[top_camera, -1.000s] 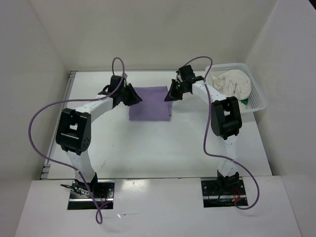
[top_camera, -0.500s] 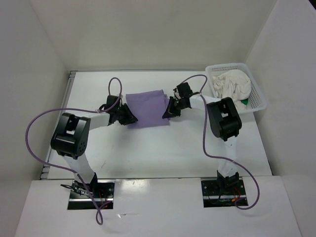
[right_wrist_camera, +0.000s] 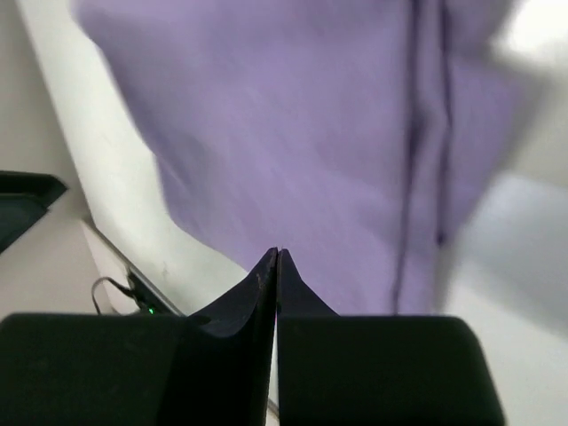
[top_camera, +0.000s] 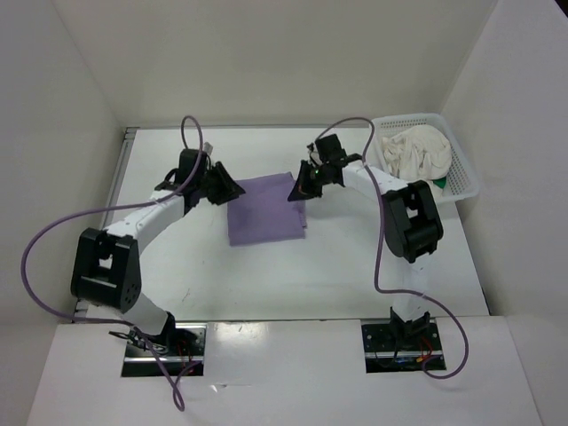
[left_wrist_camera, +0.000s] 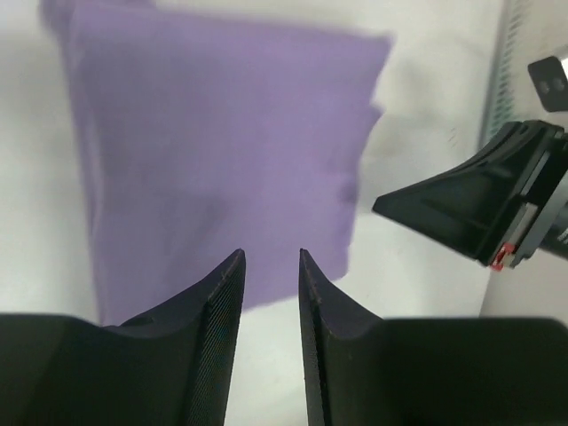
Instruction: Fold and stack the t-shirts
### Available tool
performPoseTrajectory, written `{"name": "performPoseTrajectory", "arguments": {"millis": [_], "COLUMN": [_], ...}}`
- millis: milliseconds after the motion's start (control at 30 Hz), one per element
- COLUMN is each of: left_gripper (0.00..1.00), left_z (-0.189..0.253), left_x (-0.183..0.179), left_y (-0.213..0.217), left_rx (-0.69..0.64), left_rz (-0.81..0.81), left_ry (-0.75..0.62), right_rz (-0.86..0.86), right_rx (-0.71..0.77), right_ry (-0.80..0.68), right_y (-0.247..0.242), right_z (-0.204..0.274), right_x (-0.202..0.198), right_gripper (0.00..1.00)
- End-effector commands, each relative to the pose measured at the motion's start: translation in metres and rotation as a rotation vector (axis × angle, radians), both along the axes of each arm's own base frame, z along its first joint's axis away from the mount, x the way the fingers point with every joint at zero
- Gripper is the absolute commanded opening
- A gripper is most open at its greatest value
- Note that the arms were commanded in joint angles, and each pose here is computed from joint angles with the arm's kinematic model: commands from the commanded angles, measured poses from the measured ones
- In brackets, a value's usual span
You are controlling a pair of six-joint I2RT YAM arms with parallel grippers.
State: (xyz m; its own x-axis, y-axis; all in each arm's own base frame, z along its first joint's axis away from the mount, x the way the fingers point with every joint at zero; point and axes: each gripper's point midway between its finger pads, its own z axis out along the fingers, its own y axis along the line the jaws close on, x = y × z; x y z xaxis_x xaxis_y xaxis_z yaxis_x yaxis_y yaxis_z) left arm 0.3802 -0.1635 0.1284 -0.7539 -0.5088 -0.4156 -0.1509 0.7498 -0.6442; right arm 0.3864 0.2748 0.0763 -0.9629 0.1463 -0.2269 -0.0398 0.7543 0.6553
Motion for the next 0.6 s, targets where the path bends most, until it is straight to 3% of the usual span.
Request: {"name": "performPoseTrajectory", "arguments": {"millis": [0,167,300,367,567], "left_gripper": [0.38,0.38,0.38,0.38,0.45], "left_z": [-0.006,-0.057,-0.076,-0.073,-0.052], "left_x": [0.044,0.086,0.12,0.13,0.144], "left_y": [0.002,0.002,0.01,0.016,0.049], "left_rx": [0.005,-0.016,0.043,0.046,0.041], "left_rz": [0.004,-0.035,-0.061,-0.054,0.05], "left_ry": [-0.034,0.024,0.019,-0.013,-0.076], "right_rz": [0.026,0.028,-0.005,-0.009,-0.009], "right_rx": [0.053,0.049,-0.007,0.021,0.022], "right_ry": [-0.129,-0.12,-0.074,-0.014,-0.015], "right_y": [0.02,0.032,0.023,0.022,0.024], "right_z": [0.026,-0.002,-0.043,-0.06,-0.052], "right_x": [0.045,0.086,0.108,0.106,0.11], "right_gripper": [0.02,0.01,0.0,0.0,0.0]}}
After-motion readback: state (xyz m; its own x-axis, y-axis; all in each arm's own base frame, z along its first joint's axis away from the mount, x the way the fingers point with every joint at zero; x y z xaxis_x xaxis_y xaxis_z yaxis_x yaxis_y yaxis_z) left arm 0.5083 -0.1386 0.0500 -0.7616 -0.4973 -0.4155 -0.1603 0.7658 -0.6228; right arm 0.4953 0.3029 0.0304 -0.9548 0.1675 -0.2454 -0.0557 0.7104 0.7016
